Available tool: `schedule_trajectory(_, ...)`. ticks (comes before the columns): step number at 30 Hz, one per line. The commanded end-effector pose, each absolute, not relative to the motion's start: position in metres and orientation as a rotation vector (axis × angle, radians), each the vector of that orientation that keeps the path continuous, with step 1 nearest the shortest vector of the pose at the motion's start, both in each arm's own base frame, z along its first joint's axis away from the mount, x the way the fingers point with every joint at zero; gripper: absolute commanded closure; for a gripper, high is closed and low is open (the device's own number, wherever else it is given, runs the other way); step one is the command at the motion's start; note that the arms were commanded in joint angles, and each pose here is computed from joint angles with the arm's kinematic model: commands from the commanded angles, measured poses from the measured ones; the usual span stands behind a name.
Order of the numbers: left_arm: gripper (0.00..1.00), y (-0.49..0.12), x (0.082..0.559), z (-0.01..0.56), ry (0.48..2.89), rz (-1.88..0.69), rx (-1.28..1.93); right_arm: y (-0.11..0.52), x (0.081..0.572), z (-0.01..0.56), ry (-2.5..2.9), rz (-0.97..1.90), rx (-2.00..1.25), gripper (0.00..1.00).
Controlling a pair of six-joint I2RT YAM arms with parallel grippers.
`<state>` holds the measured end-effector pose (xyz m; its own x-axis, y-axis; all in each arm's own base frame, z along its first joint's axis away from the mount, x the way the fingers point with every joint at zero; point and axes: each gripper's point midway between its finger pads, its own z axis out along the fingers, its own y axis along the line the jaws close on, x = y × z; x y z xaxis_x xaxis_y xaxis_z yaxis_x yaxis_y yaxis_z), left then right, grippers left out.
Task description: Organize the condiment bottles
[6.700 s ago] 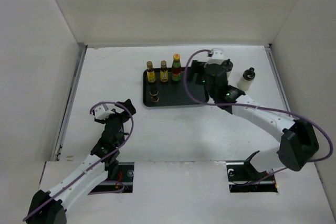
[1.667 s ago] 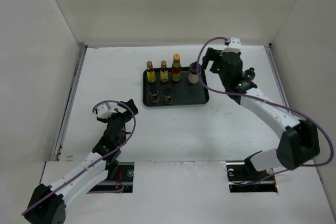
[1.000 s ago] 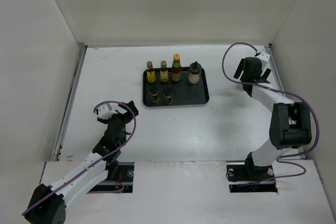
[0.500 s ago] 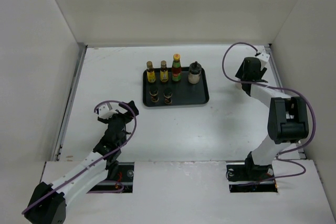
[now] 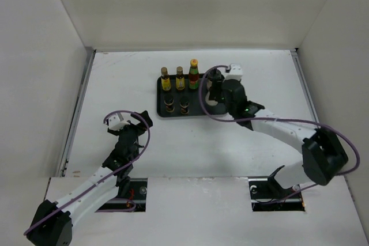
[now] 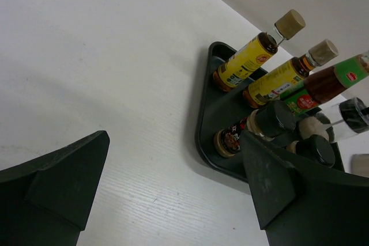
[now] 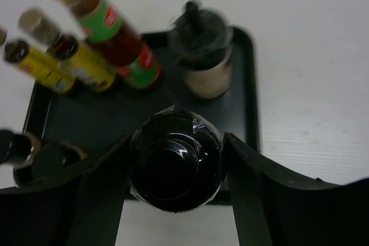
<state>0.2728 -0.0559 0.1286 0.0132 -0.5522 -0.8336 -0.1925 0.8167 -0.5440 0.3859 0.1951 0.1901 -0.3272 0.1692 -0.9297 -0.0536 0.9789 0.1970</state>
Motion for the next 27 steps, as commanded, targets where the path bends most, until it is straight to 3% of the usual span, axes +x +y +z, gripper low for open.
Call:
schedule_trajectory(1,0.0,-0.059,0.274,0.141,1.513,-0.358,-0.621,0.233,0.402,0.209,1.825,0.292,0.064,0.44)
schedule_trajectory(12,0.0,-0.062,0.275,0.142,1.518,-0.368,-0.613,0.255,0.414,0.165,1.871,0.215,-0.018,0.39)
schedule_trajectory(14,0.0,-0.061,0.275,0.14,1.521,-0.361,-0.616,0.256,0.414,0.157,1.882,0.194,-0.024,0.32)
schedule_trajectory(17,0.0,-0.062,0.276,0.14,1.525,-0.365,-0.612,0.258,0.411,0.156,1.886,0.181,-0.033,0.12)
schedule_trajectory(19,0.0,-0.061,0.276,0.141,1.52,-0.362,-0.617,0.255,0.409,0.166,1.867,0.177,-0.022,0.0)
schedule_trajectory(27,0.0,-0.068,0.279,0.144,1.575,-0.338,-0.592,0.225,0.372,0.263,1.696,0.22,0.039,0.0)
